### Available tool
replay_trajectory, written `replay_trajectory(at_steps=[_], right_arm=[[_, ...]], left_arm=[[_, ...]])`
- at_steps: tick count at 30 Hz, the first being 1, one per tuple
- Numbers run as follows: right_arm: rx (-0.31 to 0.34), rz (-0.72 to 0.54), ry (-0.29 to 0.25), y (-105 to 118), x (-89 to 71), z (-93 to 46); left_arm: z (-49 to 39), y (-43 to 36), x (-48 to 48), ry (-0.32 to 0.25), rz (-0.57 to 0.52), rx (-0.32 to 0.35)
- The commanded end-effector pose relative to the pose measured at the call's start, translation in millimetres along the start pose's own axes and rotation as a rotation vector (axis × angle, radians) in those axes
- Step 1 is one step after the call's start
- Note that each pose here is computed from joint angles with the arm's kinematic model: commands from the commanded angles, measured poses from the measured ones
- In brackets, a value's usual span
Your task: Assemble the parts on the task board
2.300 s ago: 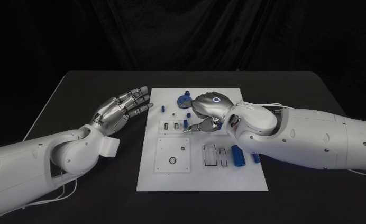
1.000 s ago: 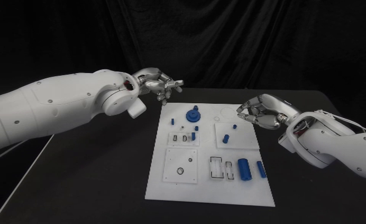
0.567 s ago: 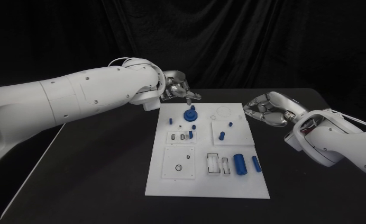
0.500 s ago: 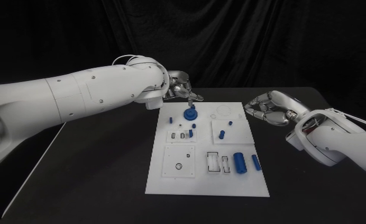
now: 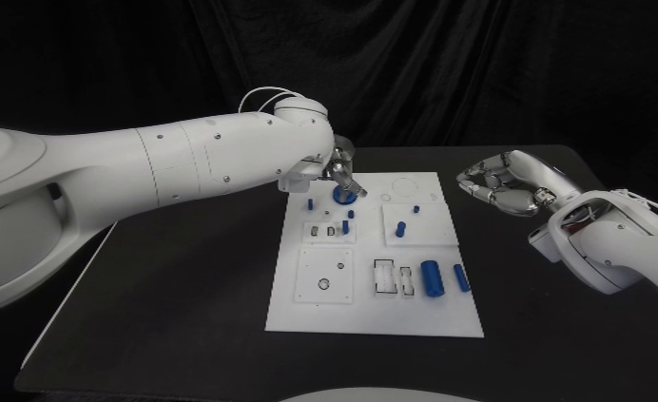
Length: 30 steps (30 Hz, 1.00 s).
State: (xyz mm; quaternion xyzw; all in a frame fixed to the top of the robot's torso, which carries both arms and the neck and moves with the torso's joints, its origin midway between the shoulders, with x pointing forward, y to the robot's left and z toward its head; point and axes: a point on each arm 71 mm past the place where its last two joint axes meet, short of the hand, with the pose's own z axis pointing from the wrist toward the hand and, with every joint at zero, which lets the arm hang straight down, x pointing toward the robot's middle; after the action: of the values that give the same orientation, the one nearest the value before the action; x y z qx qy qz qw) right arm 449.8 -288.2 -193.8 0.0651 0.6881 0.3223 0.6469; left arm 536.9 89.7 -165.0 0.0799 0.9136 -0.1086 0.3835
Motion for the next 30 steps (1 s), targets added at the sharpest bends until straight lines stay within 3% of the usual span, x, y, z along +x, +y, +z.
replay_trajectory(at_steps=[1, 10, 20, 30], right_arm=[[0.001, 0.000, -0.024, -1, -0.5, -1.8], [0.013, 0.001, -0.020, -3, 0.9, -2.8], [0.018, 0.006, -0.012, -2, 4.5, -3.3], [0.017, 0.010, -0.008, -3, 8.1, -6.1]], left_arm=[[6.7, 6.2, 7.9, 0.043, 0.034, -0.086], [17.1, 11.1, 17.9, 0.039, 0.005, -0.112], [26.3, 12.4, 30.4, 0.093, 0.017, -0.129], [36.8, 10.0, 40.5, 0.063, -0.026, -0.126]])
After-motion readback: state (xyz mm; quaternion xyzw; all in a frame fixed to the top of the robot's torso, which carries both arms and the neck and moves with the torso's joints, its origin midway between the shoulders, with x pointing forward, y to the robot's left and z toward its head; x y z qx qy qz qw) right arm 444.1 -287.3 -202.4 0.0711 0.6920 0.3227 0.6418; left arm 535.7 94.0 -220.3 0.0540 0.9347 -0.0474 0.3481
